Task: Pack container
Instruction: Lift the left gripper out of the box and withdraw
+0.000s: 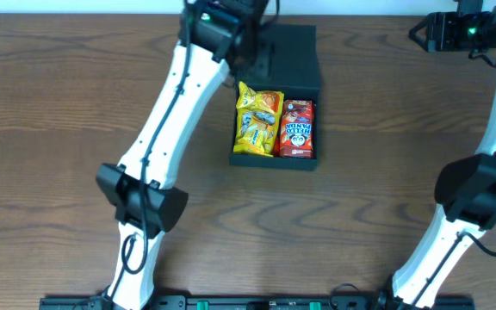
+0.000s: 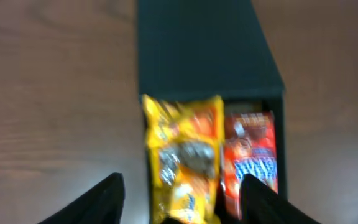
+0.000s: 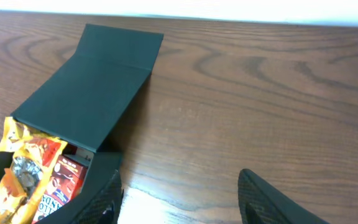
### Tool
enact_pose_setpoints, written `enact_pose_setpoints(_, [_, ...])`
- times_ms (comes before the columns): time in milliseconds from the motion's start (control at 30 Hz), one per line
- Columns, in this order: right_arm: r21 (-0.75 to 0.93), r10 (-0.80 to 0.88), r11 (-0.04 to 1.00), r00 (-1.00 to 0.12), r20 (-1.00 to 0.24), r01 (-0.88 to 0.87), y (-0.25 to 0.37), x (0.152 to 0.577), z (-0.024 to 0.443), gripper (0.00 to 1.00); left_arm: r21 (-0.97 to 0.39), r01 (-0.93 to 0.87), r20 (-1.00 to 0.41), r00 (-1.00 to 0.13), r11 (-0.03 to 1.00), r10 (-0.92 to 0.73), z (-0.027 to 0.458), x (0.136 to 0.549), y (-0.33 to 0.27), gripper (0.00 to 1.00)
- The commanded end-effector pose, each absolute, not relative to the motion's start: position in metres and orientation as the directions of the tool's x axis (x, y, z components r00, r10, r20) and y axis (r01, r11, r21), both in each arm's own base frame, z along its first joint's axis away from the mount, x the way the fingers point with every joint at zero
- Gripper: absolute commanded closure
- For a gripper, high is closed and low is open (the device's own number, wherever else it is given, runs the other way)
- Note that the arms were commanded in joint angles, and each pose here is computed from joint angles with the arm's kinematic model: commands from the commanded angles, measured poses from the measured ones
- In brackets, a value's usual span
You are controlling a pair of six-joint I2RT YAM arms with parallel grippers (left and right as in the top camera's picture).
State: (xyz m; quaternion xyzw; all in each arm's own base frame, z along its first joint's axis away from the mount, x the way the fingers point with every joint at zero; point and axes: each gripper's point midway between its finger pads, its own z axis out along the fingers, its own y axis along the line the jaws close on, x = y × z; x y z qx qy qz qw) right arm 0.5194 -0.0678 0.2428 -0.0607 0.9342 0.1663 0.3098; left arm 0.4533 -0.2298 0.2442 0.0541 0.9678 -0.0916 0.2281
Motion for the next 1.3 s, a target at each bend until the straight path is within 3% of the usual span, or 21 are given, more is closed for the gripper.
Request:
enact_pose_setpoints(0, [0.297, -0.028, 0.917, -0.786, -0.617, -0.266, -0.056, 0.522, 0.246, 0.42, -0.128, 0.054, -0.471, -0.882, 0.99, -0.012, 0.233, 0.484, -0.194, 0.44])
enact_pose_setpoints(100, [0.391, -0.035, 0.846, -0.769, -0.638, -0.363, -0.033, 0.525, 0.243, 0.55, -0.226, 0.039, -0.465, -0.883, 0.973, -0.072, 0.223, 0.508, -0.184, 0.56])
enact_pose_setpoints(167, [0.448, -0.023, 0.803, -0.772, -0.635, -0.393, -0.021, 0.53, 0.233, 0.83, -0.258, 0.009, -0.465, -0.877, 0.966, -0.116, 0.213, 0.526, -0.17, 0.74])
enact_pose_setpoints(233, [0.496, -0.015, 0.77, -0.789, -0.615, -0.402, -0.011, 0.535, 0.218, 0.98, -0.291, -0.051, -0.451, -0.873, 0.955, -0.184, 0.203, 0.54, -0.155, 0.93])
enact_pose_setpoints(700, [0.676, -0.026, 0.679, -0.929, -0.368, -0.286, 0.056, 0.548, 0.087, 0.98, -0.418, -0.206, -0.216, -0.924, 0.885, -0.317, 0.112, 0.555, -0.148, 0.94])
enact_pose_setpoints(1033, [0.771, 0.031, 0.618, -0.976, -0.214, -0.15, 0.071, 0.542, 0.038, 0.99, -0.466, -0.29, -0.044, -0.936, 0.836, -0.349, 0.053, 0.549, -0.165, 0.94])
enact_pose_setpoints(1267, [0.772, -0.018, 0.61, -0.977, -0.213, -0.179, 0.098, 0.539, 0.03, 0.99, -0.503, -0.285, -0.047, -0.934, 0.816, -0.355, 0.053, 0.555, -0.172, 0.94])
